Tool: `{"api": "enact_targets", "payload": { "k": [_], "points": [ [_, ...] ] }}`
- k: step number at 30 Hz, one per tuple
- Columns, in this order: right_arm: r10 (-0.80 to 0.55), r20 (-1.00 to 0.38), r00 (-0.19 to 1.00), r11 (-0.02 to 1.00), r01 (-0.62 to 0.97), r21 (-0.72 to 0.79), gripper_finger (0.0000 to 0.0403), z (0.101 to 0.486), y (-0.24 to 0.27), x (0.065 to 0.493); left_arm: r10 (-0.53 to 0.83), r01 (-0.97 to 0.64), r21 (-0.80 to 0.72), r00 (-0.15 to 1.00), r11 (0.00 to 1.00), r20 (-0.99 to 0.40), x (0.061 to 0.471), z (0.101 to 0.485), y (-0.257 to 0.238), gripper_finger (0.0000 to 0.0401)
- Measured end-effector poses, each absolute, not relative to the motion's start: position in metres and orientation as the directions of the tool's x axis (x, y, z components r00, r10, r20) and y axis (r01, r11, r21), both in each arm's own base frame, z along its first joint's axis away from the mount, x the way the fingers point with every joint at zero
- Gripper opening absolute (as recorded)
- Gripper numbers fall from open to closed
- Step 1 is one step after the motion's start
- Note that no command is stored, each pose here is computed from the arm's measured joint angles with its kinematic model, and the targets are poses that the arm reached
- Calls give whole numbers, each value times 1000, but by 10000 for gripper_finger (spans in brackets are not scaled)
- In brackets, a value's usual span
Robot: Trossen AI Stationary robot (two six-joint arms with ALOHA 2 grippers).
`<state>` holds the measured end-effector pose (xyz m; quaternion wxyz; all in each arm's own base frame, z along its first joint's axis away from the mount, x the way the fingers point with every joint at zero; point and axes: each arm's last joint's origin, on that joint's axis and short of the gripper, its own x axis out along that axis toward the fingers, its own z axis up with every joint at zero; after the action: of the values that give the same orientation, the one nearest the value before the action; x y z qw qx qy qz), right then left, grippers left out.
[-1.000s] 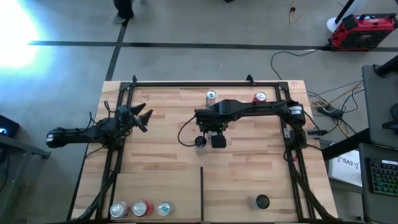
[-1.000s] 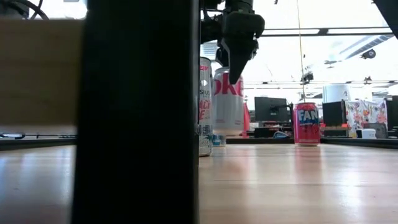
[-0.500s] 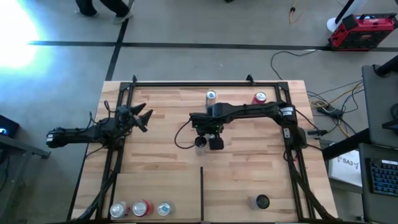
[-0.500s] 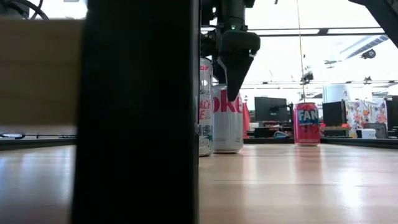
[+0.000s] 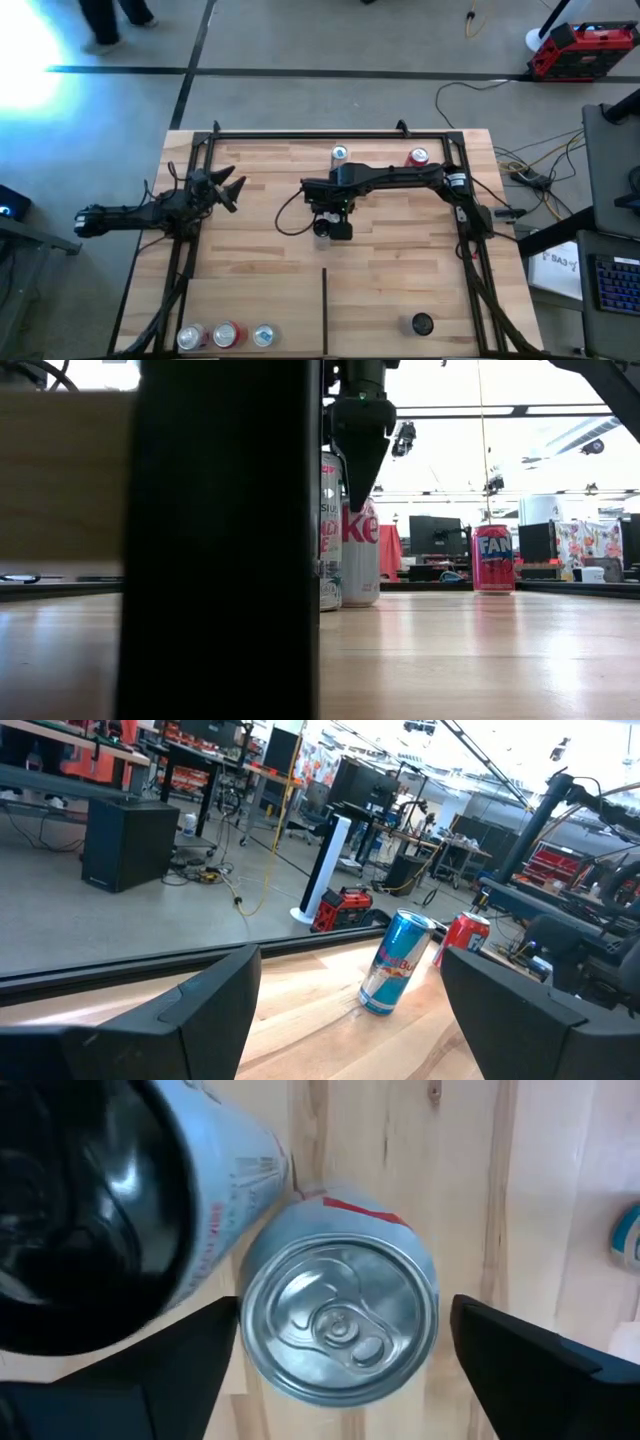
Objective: Place canned beverage on shelf
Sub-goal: Move the red silver soda can to the center of the table, then move the bottom white pink soda can to the center of the table
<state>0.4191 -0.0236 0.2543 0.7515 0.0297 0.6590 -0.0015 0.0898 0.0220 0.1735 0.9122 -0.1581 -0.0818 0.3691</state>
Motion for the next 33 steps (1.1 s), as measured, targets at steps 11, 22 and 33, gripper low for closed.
{"api": "enact_targets", "payload": {
  "k": [11,22,33],
  "points": [
    [43,-998,46,978,202,51,381,263,-19,408,699,-647,-349,714,677,33,90,173,22,294],
    [57,-998,-26,830,557,33,382,292,3,377,699,-648,-348,714,677,31,90,173,22,294],
    [55,-995,-86,635,772,-32,382,275,70,315,700,-649,-347,714,677,30,90,173,22,294]
  ]
}}
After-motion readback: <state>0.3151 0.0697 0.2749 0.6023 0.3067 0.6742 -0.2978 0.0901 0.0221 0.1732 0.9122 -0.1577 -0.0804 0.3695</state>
